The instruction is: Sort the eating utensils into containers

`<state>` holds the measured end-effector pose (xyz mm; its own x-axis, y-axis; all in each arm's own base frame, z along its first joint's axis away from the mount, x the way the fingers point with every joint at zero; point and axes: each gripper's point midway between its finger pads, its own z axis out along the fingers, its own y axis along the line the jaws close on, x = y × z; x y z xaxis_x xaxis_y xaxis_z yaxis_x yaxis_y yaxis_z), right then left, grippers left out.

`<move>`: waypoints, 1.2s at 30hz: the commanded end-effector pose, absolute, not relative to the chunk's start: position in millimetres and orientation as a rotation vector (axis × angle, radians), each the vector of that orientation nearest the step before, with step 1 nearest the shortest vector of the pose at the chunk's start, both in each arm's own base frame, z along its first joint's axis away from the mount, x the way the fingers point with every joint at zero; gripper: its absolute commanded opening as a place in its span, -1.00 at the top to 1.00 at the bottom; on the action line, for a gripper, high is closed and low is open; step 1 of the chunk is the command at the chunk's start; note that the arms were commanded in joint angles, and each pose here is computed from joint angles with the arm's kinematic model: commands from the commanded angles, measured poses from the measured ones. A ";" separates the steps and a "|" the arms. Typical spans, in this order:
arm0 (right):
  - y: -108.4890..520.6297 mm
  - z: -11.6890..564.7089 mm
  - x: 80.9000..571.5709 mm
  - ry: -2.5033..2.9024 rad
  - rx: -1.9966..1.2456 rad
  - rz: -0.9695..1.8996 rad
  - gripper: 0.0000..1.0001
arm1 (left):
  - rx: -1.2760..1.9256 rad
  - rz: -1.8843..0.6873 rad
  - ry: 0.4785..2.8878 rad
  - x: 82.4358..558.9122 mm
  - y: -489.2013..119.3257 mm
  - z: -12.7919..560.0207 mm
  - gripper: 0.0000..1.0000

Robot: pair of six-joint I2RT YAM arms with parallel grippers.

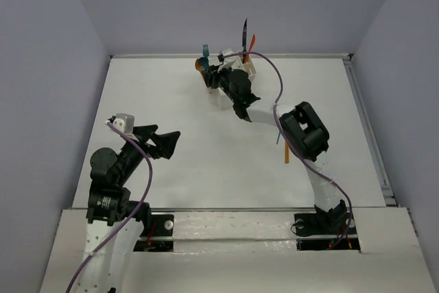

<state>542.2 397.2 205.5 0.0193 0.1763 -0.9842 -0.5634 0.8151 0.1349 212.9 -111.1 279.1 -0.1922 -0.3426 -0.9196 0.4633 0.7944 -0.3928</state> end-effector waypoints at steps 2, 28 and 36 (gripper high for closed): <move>389.9 281.3 522.4 1.278 -0.301 0.633 -0.02 | 0.112 -0.710 1.564 216.5 -108.5 288.7 -0.98; 85.7 124.4 352.1 2.223 0.205 0.036 0.53 | 0.113 -0.694 1.518 209.6 -104.6 297.9 -0.98; 52.6 87.2 336.2 2.357 0.342 0.041 0.21 | 0.137 -0.710 1.491 202.3 -108.8 303.4 -0.98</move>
